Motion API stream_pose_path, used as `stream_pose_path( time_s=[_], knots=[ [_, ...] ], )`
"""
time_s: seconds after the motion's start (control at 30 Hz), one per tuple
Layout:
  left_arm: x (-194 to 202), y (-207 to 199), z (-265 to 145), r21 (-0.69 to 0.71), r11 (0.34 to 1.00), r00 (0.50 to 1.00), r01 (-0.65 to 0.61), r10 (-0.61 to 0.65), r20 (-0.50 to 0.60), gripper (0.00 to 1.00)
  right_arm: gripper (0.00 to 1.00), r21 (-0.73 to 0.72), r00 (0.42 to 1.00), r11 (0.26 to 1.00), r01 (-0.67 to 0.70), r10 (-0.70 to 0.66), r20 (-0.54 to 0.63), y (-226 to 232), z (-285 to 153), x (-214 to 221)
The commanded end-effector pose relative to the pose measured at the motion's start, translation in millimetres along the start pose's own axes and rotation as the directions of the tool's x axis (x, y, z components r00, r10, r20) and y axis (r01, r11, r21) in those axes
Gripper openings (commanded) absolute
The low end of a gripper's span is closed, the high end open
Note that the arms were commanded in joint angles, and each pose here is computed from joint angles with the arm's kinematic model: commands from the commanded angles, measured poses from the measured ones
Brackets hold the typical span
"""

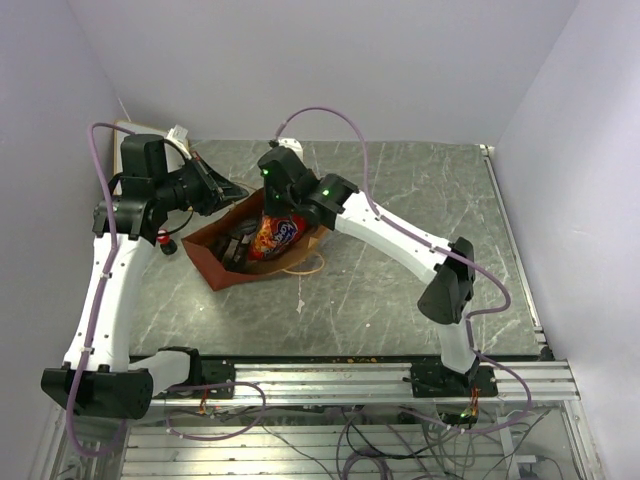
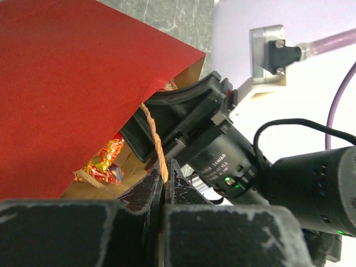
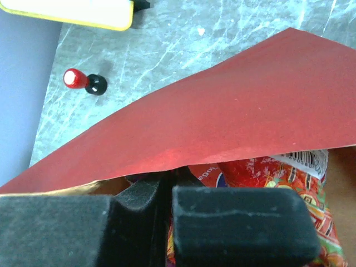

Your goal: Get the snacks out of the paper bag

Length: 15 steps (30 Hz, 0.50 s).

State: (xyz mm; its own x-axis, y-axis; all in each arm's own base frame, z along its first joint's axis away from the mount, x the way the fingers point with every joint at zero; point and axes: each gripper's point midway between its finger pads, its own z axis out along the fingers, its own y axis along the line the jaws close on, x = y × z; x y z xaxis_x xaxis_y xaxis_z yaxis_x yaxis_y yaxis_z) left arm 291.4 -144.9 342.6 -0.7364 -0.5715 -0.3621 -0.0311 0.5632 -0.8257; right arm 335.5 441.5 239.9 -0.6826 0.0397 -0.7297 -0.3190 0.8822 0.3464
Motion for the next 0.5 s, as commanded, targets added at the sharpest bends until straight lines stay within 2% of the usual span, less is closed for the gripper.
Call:
stream_pose_path(
  time_s=[0.0, 0.47],
  knots=[
    [-11, -17, -9, 0.035, 0.999, 0.999, -0.02, 0.018, 0.049, 0.07, 0.0, -0.135, 0.987, 0.99, -0.035, 0.055, 0.152, 31, -56, -62],
    [-8, -2, 0, -0.013, 1.0, 1.0, -0.004, 0.004, 0.019, 0.07, 0.0, -0.308, 0.948, 0.949, -0.059, 0.15, 0.28, 53, -150, -126]
  ],
)
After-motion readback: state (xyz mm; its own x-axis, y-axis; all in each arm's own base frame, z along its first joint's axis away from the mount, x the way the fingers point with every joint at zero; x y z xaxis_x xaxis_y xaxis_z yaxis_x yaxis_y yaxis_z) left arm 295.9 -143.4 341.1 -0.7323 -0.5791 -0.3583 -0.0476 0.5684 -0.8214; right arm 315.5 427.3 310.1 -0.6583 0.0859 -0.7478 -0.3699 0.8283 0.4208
